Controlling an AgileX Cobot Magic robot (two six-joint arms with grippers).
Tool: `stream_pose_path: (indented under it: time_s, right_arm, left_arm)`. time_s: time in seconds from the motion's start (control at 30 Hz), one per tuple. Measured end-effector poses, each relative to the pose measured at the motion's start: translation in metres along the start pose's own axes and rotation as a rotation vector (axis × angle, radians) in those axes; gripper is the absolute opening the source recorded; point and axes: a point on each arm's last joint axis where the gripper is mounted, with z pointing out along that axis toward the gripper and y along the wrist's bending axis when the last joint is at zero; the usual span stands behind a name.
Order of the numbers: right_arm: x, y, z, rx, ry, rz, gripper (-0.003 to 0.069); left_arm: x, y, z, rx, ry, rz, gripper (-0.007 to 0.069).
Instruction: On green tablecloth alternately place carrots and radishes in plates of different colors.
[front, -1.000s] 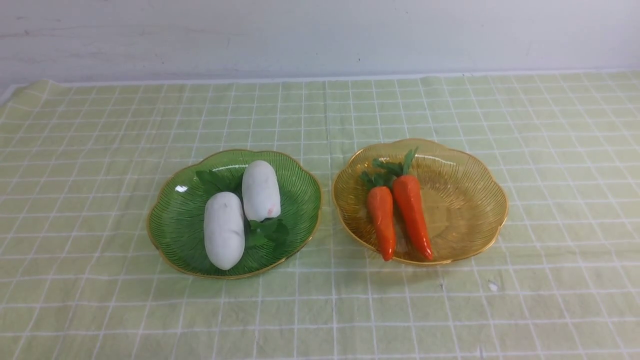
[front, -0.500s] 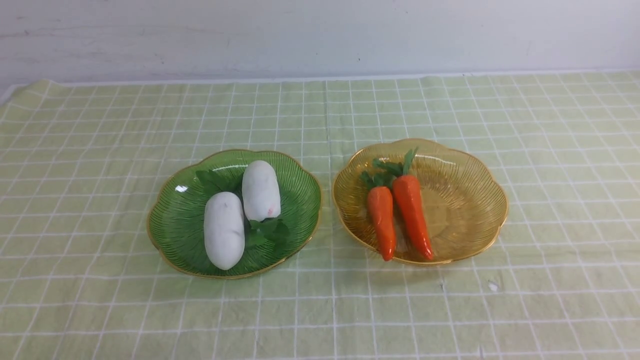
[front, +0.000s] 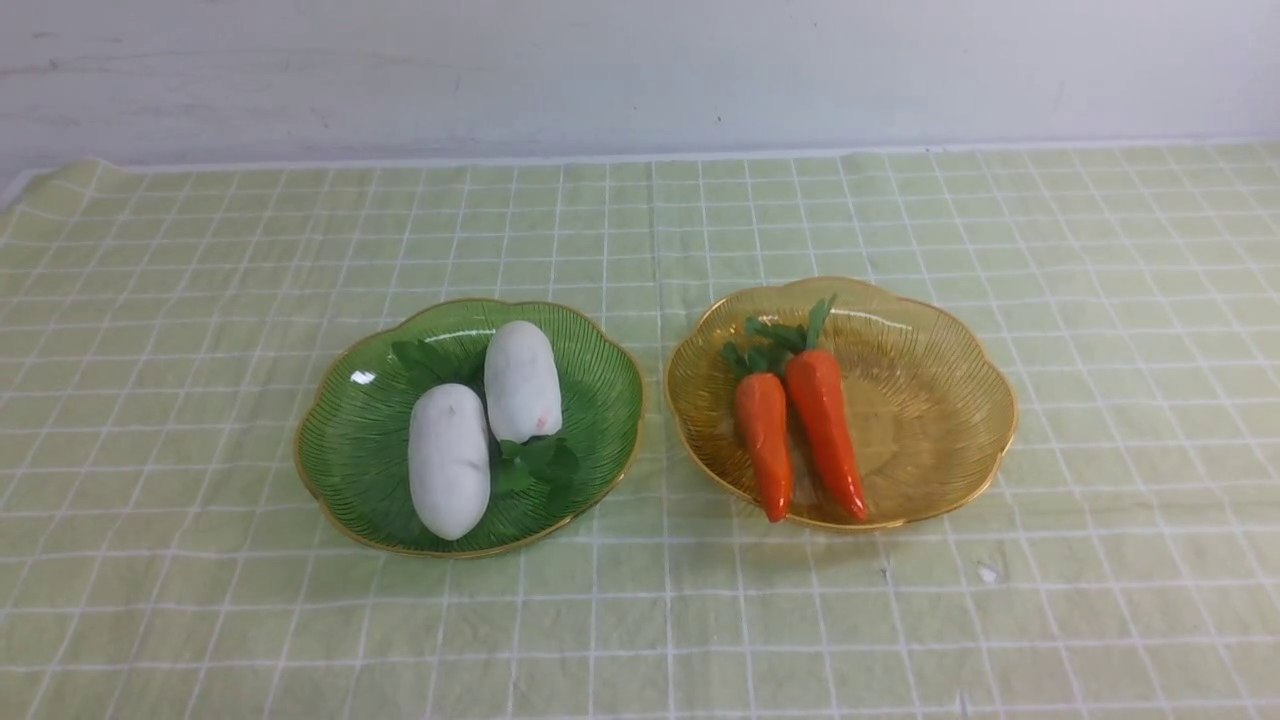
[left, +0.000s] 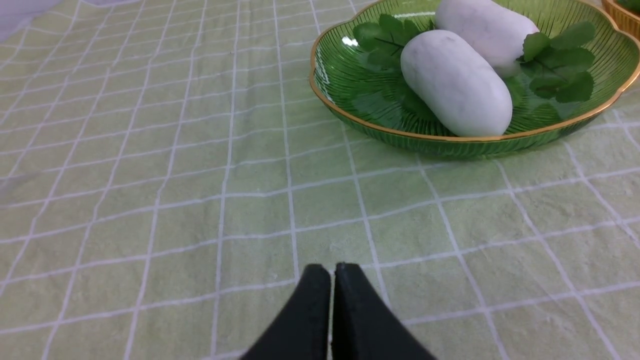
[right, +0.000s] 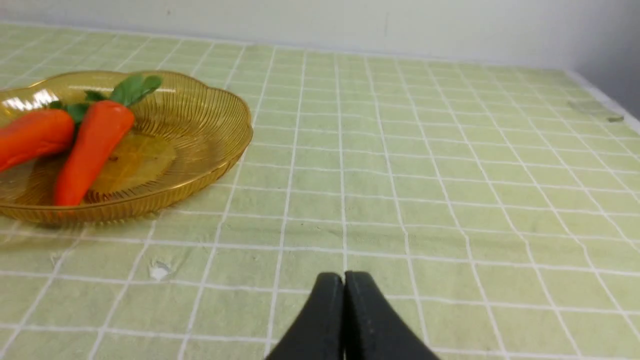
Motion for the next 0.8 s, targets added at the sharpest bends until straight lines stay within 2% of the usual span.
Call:
stream_pose_path:
  time_s: [0.8]
  right_arm:
    - [0.0002, 0.0010, -0.0001, -0.016, 0.004, 0.010, -0.0014]
  left_arm:
    - [0.0000, 0.0000, 0.0000, 0.000, 0.000, 0.000, -0.0008]
